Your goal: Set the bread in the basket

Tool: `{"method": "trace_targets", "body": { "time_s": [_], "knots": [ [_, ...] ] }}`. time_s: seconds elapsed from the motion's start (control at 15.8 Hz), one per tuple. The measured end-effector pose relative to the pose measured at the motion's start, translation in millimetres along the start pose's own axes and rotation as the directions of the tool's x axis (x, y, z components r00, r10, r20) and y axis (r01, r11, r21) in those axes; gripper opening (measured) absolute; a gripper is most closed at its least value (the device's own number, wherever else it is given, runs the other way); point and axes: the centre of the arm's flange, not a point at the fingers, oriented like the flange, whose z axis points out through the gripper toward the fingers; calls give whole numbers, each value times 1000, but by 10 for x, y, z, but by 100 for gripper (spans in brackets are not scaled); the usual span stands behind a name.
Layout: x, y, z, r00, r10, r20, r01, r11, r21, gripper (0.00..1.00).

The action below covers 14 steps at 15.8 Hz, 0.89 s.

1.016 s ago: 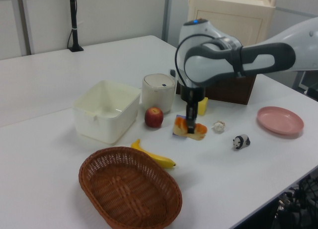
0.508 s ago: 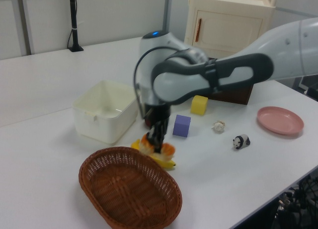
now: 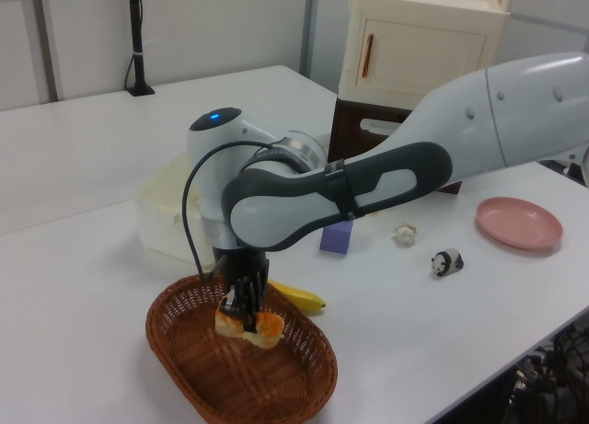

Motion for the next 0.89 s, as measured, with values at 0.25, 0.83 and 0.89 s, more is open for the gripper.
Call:
{"method": "trace_targets", "body": {
  "time_s": [0.25, 0.83, 0.89],
  "knots": [
    [24, 53, 2, 1000, 2, -2, -2, 1000, -17, 40],
    [23, 269, -165, 998, 51, -29, -52, 998, -36, 100],
    [-16, 417, -261, 996, 82, -33, -84, 996, -37, 100]
  ]
}}
